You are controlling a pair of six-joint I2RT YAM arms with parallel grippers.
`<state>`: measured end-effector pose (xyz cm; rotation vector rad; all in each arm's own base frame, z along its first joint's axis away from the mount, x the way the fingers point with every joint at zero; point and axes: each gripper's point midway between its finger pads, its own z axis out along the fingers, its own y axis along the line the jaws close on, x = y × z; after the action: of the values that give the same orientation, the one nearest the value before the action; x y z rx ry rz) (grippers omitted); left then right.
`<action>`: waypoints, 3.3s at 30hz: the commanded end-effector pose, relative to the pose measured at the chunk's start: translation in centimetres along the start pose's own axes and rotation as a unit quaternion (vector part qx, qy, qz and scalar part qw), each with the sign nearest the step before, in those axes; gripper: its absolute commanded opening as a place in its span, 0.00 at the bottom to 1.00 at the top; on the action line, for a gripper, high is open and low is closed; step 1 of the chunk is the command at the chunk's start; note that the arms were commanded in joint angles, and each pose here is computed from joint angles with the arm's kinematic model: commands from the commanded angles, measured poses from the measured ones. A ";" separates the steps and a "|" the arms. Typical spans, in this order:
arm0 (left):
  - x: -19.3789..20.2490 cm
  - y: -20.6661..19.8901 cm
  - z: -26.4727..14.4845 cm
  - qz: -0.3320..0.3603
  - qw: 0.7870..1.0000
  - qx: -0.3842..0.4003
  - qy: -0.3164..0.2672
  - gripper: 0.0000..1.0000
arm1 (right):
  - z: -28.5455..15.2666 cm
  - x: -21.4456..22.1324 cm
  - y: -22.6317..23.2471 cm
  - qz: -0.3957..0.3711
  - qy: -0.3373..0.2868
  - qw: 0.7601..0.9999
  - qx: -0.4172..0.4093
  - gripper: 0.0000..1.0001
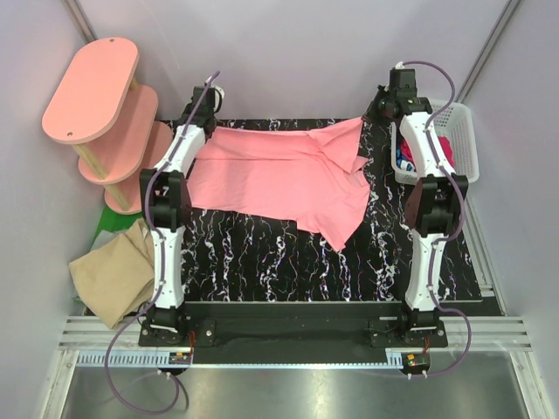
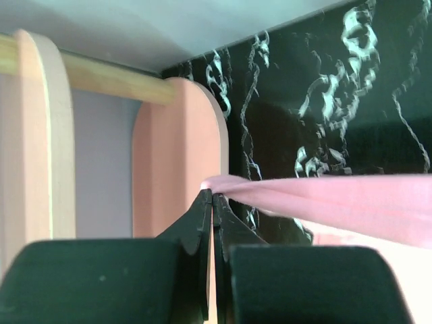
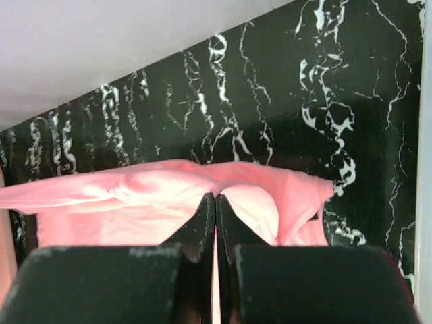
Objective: Fold and stack the t-shirts
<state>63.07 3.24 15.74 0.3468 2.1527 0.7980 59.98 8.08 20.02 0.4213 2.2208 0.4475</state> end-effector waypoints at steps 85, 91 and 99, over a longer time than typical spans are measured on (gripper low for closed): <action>11.8 -3.6 -12.6 0.058 0.981 0.173 0.062 0.00 | -15.1 7.7 -2.4 0.081 0.025 0.996 -0.022 0.00; 11.7 -2.8 -14.7 0.049 0.982 0.178 0.045 0.00 | -17.8 9.7 -2.4 0.084 0.035 0.995 -0.030 0.00; 14.9 -5.1 -16.1 0.054 0.975 0.209 0.061 0.00 | -19.7 14.2 -3.8 0.080 0.066 0.994 -0.016 0.00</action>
<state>42.14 0.51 11.72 0.6590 2.4483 0.4841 37.50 7.14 21.02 0.5833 2.2979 0.6013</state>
